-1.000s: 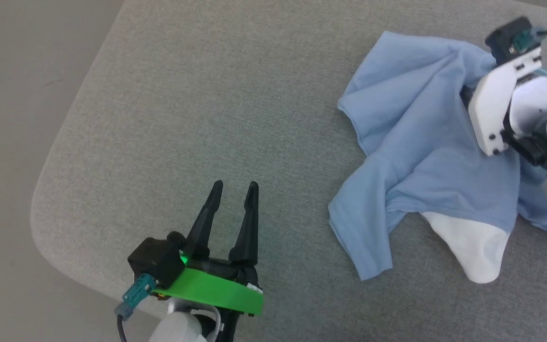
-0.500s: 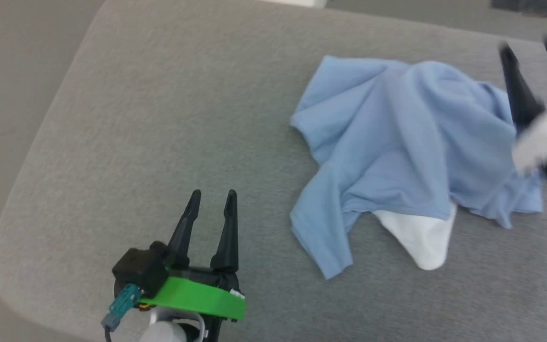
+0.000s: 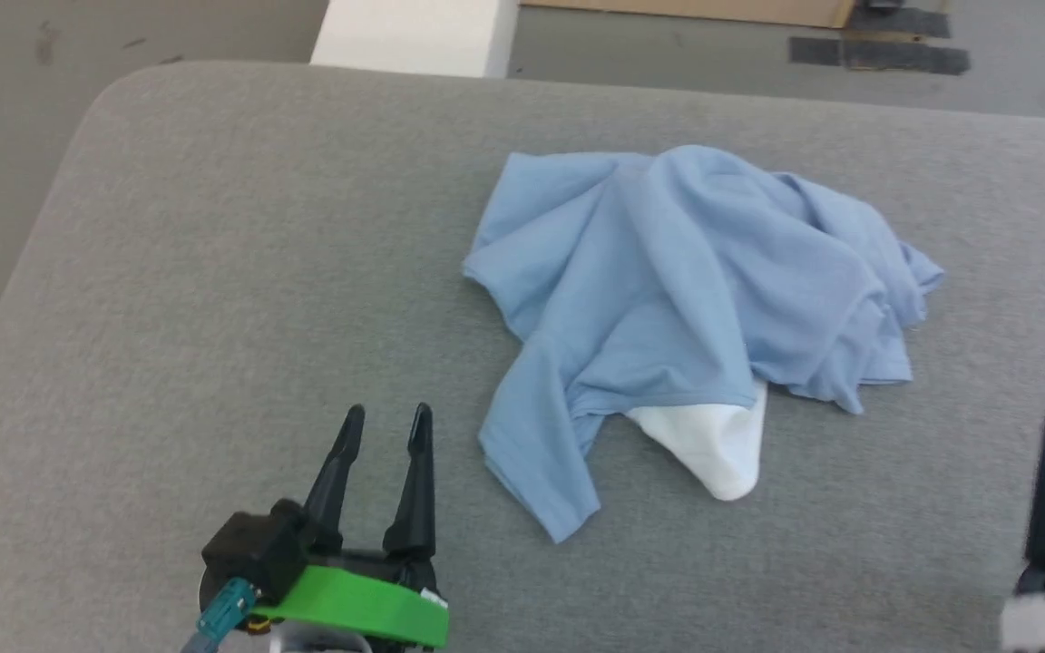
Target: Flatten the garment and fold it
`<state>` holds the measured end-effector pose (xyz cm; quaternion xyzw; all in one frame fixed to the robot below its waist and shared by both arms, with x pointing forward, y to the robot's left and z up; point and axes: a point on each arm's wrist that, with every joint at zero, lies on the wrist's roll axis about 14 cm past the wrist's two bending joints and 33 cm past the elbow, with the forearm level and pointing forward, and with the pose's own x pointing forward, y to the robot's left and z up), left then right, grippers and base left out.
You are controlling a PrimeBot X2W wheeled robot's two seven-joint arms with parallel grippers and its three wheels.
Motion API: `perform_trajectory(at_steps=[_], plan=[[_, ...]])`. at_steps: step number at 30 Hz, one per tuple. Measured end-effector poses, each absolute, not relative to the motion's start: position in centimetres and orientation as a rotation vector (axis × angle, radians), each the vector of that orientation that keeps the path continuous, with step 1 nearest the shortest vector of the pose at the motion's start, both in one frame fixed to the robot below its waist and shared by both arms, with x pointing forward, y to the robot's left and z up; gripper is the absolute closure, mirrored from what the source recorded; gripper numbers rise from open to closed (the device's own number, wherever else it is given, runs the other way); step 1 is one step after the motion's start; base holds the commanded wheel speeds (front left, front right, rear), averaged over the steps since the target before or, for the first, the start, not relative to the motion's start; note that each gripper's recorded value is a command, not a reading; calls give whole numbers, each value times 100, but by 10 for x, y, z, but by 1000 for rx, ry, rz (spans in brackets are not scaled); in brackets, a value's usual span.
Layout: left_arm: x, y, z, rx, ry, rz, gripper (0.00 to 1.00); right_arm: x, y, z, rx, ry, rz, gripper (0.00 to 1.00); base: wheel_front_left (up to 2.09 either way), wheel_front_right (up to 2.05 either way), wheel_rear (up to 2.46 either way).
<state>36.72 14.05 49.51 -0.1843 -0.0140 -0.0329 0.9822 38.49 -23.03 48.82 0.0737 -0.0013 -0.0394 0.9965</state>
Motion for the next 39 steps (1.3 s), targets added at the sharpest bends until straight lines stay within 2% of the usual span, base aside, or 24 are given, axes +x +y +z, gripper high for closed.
perform_trajectory(at_steps=[7, 17, 23, 29, 30, 31, 39], plan=[[367, 125, 487, -342, 16, -132, 0, 367, -237, 485, 152, -12, -108, 0, 0, 0, 0], [392, 91, 451, -173, 415, -349, 0, 365, -235, 478, 180, 3, -109, 0, 0, 0, 0], [379, 86, 402, -117, 719, -378, 0, 367, -234, 475, 202, 3, -112, 0, 0, 0, 0], [382, 75, 394, -120, 748, -406, 0, 362, -242, 468, 205, 23, -143, 0, 0, 0, 0], [383, 71, 393, -121, 740, -418, 74, 362, -243, 467, 205, 26, -148, 0, 0, 0, 0], [384, 68, 393, -126, 726, -426, 100, 360, -244, 466, 206, 30, -152, 0, 0, 0, 0], [401, 67, 436, -254, 523, -412, 100, 360, -240, 469, 218, 16, -141, 0, 0, 0, 0]])
